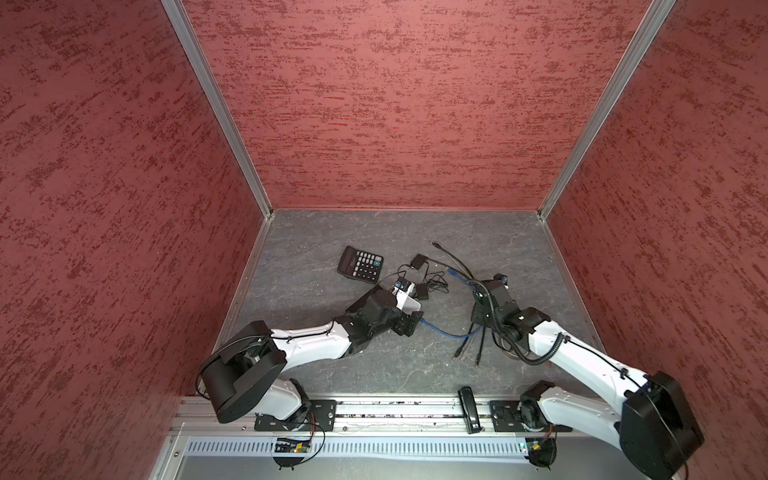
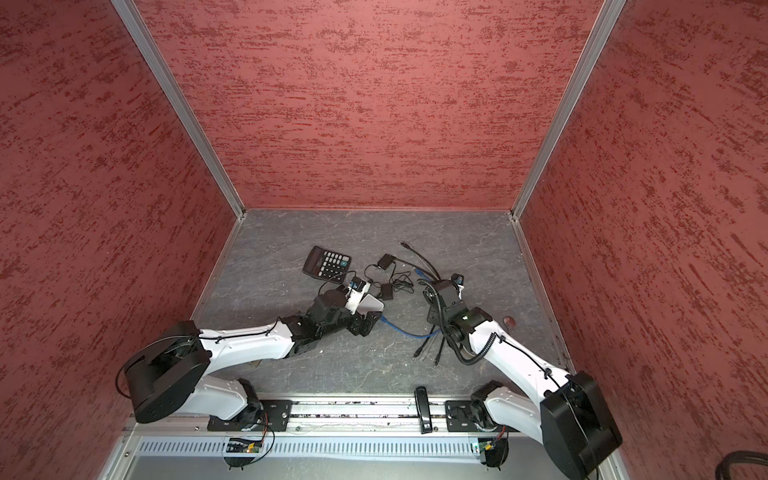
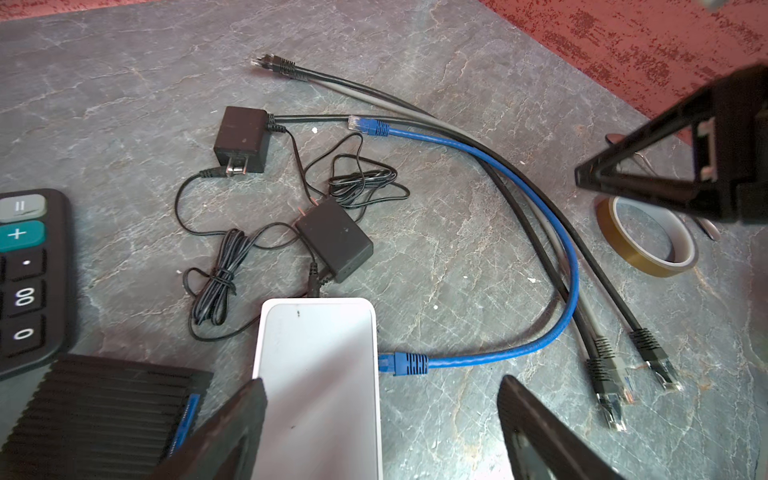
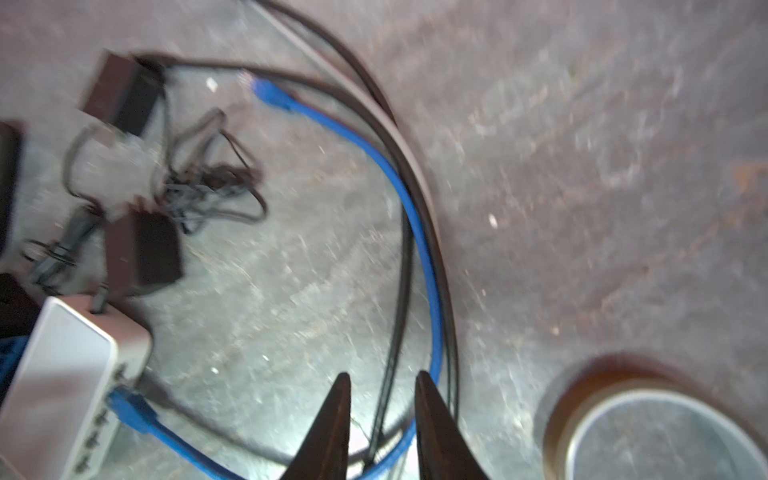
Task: Insert the plug into the switch port
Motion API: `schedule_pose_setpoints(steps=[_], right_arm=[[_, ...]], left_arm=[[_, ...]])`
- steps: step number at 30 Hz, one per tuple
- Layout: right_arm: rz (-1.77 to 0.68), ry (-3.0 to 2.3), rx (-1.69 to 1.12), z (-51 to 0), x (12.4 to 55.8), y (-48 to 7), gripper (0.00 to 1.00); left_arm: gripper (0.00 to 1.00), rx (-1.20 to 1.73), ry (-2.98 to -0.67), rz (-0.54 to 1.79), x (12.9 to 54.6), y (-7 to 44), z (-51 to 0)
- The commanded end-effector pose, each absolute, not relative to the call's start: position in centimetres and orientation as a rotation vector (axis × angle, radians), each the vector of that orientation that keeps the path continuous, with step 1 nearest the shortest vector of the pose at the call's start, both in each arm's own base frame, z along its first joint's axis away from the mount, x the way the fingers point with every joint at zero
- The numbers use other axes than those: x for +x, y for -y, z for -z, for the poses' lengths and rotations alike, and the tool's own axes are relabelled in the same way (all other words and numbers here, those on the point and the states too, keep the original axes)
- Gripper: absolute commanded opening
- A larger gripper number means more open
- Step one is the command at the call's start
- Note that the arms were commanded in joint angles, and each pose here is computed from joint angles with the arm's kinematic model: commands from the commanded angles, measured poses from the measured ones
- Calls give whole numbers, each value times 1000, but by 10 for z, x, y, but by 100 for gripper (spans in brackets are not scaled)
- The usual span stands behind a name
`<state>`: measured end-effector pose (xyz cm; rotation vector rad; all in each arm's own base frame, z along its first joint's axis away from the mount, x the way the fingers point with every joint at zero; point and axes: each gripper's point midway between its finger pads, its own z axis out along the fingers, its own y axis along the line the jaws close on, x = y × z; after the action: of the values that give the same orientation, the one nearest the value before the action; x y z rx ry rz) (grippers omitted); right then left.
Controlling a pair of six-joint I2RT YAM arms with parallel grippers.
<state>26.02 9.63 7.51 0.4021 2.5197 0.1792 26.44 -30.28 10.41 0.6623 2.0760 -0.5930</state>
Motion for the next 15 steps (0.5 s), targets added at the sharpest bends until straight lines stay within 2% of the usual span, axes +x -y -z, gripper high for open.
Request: schedule_pose_setpoints(steps=[1, 5, 15], right_arm=[[-173, -2614, 488, -56, 240, -91, 27], [-172, -2631, 512, -50, 232, -87, 23], [-147, -2679, 556, -30, 217, -80, 25]], left_arm=[[88, 672, -2057, 613, 264, 309, -106], [87, 670, -2055, 615, 262, 309, -104], [88, 676, -2032, 625, 261, 310, -106]])
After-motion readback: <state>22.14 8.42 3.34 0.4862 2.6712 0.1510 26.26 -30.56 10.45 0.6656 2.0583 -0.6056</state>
